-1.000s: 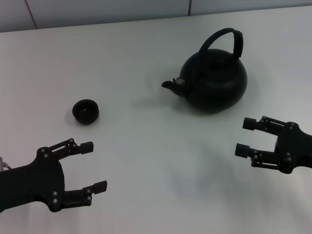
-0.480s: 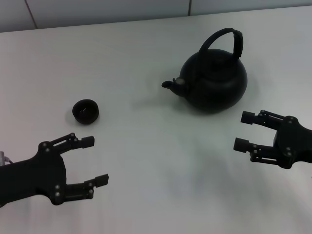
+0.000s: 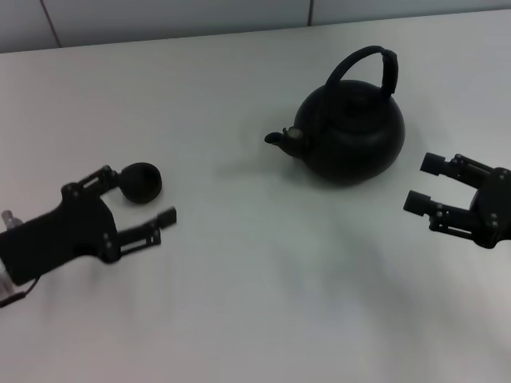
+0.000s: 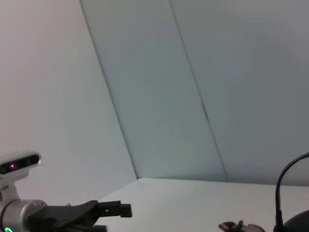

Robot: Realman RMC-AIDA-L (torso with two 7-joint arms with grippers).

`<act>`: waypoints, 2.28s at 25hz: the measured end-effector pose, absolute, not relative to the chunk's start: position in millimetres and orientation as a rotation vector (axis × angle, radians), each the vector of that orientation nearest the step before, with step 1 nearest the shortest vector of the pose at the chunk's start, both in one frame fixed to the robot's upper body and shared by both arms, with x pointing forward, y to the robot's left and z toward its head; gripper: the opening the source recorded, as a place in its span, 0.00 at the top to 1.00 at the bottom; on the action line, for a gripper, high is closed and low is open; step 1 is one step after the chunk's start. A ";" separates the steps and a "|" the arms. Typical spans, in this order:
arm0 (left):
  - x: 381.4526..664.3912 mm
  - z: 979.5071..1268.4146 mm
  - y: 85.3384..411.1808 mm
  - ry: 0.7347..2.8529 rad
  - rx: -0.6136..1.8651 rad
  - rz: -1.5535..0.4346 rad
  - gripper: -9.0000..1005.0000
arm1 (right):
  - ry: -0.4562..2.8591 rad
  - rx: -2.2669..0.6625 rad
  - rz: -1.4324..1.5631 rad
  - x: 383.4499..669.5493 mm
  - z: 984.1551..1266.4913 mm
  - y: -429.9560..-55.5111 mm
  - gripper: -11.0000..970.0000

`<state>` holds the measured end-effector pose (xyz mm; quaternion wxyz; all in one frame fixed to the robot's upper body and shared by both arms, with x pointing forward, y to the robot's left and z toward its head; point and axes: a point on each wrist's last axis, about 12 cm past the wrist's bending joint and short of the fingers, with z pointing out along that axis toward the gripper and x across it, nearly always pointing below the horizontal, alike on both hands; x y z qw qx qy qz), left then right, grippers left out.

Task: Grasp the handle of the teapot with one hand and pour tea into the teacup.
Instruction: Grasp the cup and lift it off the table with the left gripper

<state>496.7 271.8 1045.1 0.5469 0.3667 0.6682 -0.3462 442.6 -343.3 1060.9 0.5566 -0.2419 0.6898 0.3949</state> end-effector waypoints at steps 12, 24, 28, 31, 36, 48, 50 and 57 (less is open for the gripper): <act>504.5 1010.6 275.0 1.685 0.659 -0.557 0.16 | 1.575 -0.544 0.961 450.9 1065.6 -337.1 0.15; 500.2 997.1 277.4 1.748 0.664 -0.478 0.16 | 1.561 -0.549 0.967 454.1 1068.1 -335.5 0.15; 504.4 998.0 274.4 1.748 0.678 -0.478 0.16 | 1.562 -0.545 0.964 453.4 1067.9 -336.5 0.15; 507.6 997.6 270.6 1.755 0.693 -0.482 0.16 | 1.563 -0.544 0.964 453.3 1067.9 -336.7 0.15; 513.2 996.7 265.9 1.774 0.705 -0.478 0.16 | 1.563 -0.545 0.964 453.5 1068.1 -336.8 0.15; 518.5 997.3 262.6 1.781 0.713 -0.472 0.17 | 1.563 -0.549 0.959 454.2 1068.9 -337.6 0.15; 520.4 998.1 261.2 1.780 0.717 -0.472 0.17 | 1.563 -0.551 0.956 454.4 1069.3 -338.2 0.15; 525.5 998.4 256.2 1.789 0.726 -0.474 0.17 | 1.565 -0.552 0.955 454.4 1069.5 -338.9 0.15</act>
